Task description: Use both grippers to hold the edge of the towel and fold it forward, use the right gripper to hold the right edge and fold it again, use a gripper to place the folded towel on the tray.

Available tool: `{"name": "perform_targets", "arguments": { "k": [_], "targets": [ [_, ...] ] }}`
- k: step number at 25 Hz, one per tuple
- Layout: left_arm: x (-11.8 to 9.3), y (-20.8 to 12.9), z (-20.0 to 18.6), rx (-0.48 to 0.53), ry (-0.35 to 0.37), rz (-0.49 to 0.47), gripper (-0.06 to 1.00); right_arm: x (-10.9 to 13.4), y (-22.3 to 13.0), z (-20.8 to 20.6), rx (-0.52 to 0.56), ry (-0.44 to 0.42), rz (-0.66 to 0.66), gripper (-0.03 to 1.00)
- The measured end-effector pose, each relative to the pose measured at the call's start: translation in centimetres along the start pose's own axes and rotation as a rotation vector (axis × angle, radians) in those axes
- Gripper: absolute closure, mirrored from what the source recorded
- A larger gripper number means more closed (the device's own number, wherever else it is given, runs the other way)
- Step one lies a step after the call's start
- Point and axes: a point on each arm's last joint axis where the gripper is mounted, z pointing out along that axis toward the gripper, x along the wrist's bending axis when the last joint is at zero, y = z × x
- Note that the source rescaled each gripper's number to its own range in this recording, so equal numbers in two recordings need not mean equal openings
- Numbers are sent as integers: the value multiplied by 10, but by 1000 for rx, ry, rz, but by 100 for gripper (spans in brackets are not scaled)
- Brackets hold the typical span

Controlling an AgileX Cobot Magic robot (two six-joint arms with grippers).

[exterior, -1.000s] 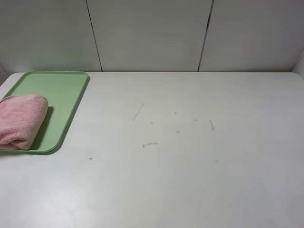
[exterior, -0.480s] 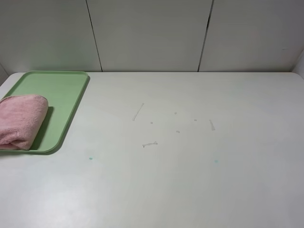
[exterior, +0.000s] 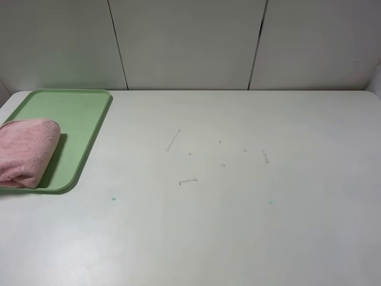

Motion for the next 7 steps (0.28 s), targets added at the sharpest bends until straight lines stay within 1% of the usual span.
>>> {"name": "perform_targets", "arguments": {
  "k": [7],
  "targets": [
    [0, 0, 0, 0, 0, 0, -5, 0, 0, 0, 0, 0, 0, -3]
  ]
}}
